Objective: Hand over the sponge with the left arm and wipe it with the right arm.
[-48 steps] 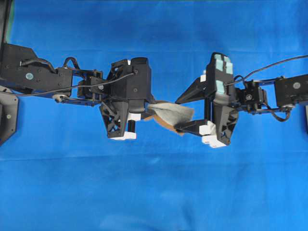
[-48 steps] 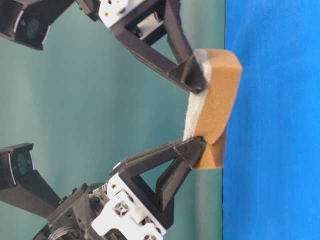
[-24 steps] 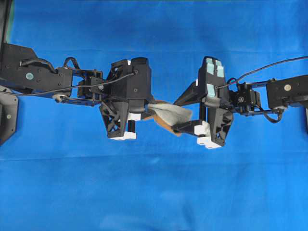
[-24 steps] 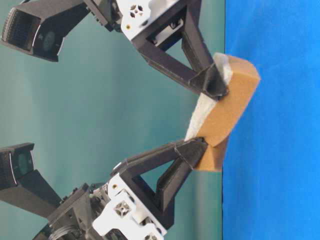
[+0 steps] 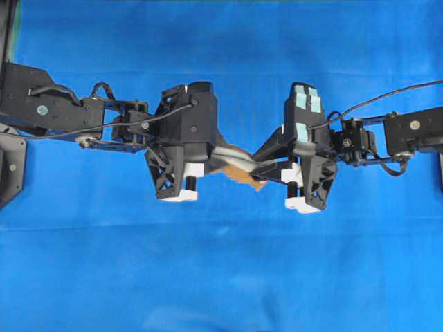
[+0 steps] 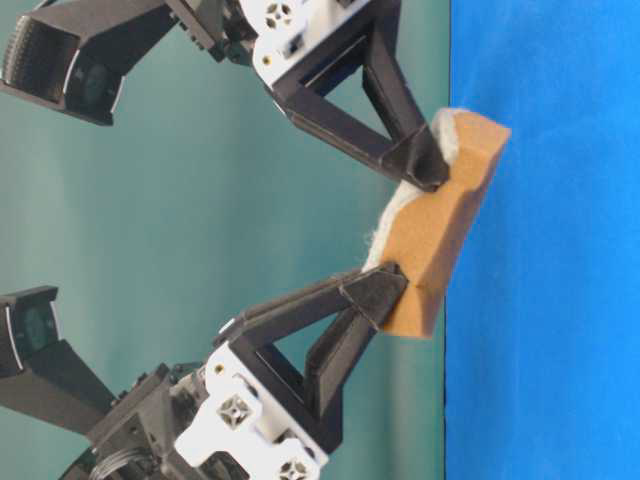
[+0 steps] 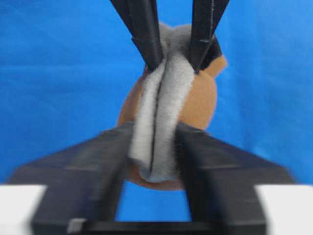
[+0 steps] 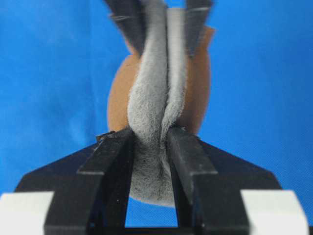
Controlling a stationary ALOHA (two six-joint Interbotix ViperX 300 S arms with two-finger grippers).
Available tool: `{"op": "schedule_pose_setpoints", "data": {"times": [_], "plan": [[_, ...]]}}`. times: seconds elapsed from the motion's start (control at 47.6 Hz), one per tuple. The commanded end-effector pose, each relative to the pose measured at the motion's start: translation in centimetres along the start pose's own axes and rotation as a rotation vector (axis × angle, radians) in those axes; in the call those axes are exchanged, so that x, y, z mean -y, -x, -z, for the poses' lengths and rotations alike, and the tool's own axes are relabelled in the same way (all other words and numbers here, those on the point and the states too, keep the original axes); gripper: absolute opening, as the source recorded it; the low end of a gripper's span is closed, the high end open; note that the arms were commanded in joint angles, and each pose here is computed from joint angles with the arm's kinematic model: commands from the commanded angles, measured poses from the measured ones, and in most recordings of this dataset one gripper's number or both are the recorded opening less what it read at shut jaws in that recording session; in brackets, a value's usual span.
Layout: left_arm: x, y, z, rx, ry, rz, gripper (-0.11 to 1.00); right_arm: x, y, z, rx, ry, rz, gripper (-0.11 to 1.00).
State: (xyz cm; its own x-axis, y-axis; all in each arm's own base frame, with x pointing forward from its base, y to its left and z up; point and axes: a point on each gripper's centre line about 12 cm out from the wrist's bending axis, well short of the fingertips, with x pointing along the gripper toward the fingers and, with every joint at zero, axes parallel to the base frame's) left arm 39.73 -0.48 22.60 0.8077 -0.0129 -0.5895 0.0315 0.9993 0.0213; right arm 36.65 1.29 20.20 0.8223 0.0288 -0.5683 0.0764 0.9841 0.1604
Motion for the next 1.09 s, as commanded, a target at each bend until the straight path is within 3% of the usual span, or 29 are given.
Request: {"op": "schedule_pose_setpoints", "data": {"times": [0.0, 0.105, 0.189, 0.462, 0.714, 1.071], "plan": [[0.5, 1.4, -0.6, 0.042, -0.008, 0.01, 0.4, -0.2, 0.9, -1.3, 0.038, 0.002, -0.006, 0.31], [0.6, 2.4, -0.5, 0.054, -0.011, 0.012, 0.71, -0.2, 1.3, -1.3, 0.024, 0.002, -0.004, 0.31], [0.6, 3.5, -0.3, 0.072, -0.01, 0.011, 0.82, -0.2, 1.6, -1.2, 0.014, 0.001, -0.002, 0.31], [0.6, 6.3, 0.5, 0.175, 0.001, 0.009, 0.82, -0.3, 1.8, -1.2, 0.003, 0.008, 0.0, 0.31], [0.6, 6.9, 1.0, 0.197, 0.001, 0.007, 0.82, -0.3, 1.3, -1.2, -0.01, 0.013, 0.002, 0.31], [0.6, 7.0, 1.0, 0.198, 0.001, 0.007, 0.82, 0.5, -3.1, 1.9, -0.142, 0.061, 0.031, 0.31]]}}
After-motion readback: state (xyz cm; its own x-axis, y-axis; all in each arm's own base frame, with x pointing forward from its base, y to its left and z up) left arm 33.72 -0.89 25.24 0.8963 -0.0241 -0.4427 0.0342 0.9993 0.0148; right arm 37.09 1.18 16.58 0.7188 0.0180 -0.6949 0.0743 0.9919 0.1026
